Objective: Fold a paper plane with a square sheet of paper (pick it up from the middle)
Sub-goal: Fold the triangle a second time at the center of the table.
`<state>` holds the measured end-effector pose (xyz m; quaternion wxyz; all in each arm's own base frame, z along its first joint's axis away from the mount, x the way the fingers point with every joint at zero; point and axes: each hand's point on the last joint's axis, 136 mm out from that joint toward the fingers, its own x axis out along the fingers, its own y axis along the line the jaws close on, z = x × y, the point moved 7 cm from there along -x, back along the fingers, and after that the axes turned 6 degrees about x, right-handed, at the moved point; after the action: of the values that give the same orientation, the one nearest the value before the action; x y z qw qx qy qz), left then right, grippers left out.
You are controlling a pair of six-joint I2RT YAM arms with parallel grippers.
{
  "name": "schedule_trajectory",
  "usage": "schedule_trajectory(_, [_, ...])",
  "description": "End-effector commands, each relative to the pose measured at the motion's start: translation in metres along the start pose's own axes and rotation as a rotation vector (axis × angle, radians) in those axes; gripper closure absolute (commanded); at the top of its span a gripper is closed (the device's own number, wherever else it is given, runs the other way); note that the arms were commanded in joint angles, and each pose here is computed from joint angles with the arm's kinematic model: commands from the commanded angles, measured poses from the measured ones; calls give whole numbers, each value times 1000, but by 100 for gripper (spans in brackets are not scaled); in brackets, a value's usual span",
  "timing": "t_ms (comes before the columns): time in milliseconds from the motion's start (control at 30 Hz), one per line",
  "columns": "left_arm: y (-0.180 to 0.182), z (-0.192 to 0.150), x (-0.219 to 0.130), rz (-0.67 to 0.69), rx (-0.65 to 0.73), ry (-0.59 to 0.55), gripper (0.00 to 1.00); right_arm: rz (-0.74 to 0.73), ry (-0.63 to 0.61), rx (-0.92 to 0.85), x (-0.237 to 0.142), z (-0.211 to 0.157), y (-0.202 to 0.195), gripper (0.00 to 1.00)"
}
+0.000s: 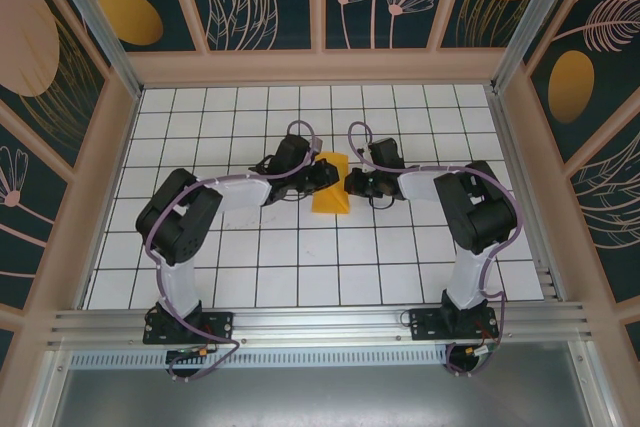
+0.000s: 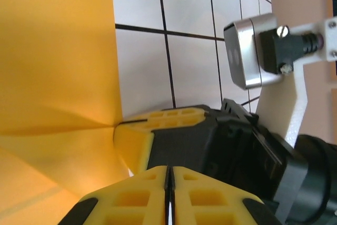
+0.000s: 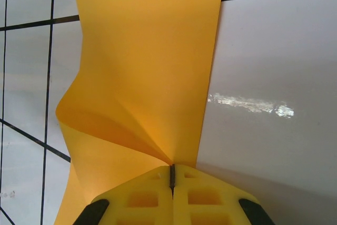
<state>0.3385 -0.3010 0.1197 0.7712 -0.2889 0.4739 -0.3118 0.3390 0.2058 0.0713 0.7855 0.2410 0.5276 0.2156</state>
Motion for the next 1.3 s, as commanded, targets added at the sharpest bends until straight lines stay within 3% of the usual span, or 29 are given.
schedule_trajectory(0, [9,0,11,36,-22,0,87,-41,31,3,7,-6,-9,98])
schedule_trajectory(1267, [47,-23,21,179,-43,73,90,-59,49,20,10,-8,-14,96])
